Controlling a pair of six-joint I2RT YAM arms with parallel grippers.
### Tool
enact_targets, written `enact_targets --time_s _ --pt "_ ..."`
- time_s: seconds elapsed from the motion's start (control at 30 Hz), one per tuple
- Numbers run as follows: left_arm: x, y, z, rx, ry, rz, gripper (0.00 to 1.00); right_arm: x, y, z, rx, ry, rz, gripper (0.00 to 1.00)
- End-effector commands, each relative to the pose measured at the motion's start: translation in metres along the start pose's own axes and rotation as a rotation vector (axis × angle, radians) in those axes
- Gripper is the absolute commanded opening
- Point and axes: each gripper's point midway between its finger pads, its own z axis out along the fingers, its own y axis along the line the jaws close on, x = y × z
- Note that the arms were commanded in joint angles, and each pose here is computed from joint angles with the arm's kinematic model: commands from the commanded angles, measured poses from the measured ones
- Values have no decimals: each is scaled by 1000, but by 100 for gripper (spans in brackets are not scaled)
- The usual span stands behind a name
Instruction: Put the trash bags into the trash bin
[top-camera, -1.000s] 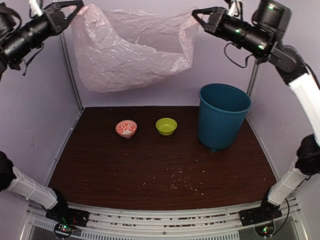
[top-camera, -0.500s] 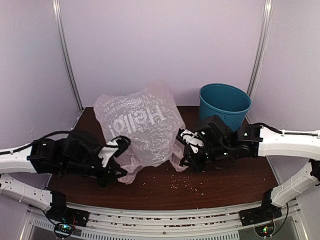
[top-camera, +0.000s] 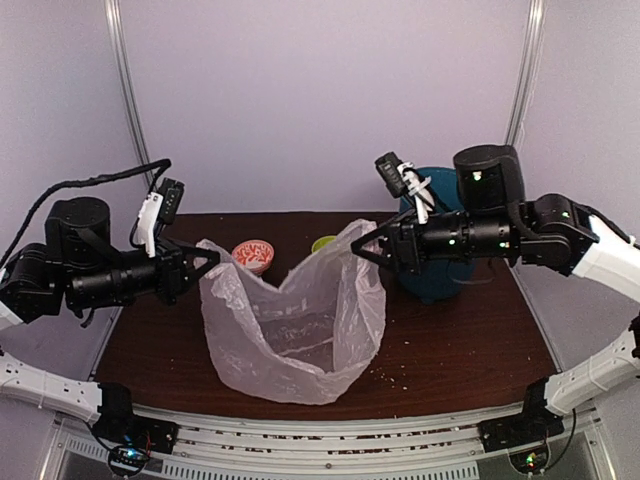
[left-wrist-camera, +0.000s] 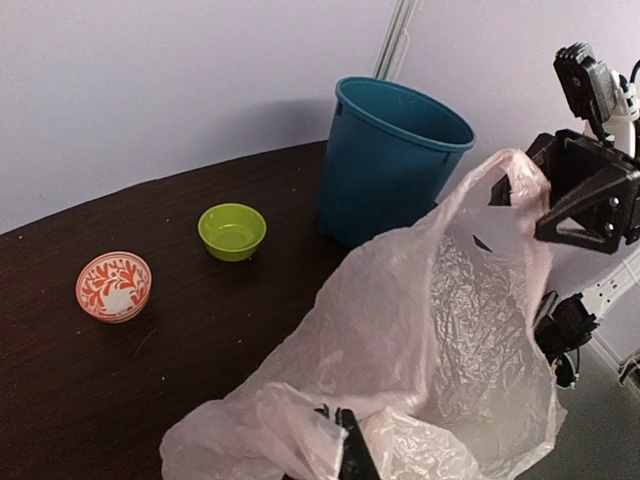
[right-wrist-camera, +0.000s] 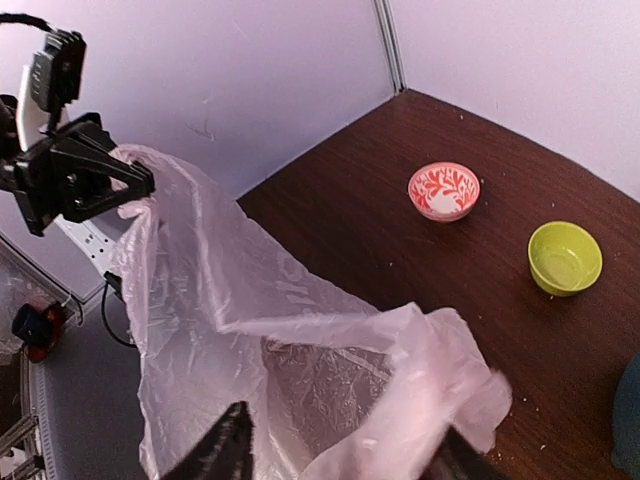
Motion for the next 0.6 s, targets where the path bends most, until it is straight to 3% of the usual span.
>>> enact_targets --time_s 0.0,0.1,0.17,0.37,0.57 --pt "-10 23 -1 -133 -58 -69 0 -7 -1 2 -5 19 48 72" --pt "-17 38 -2 -220 -118 -107 0 -25 5 -11 -23 -21 39 84" --pt "-21 43 -1 -248 -161 -132 0 -39 3 -20 -18 -56 44 88" --pt "-15 36 15 -232 -144 -117 0 -77 -31 -50 89 -129 108 88" --pt "-15 39 21 -267 -149 -135 0 -80 -110 -66 383 -70 198 85"
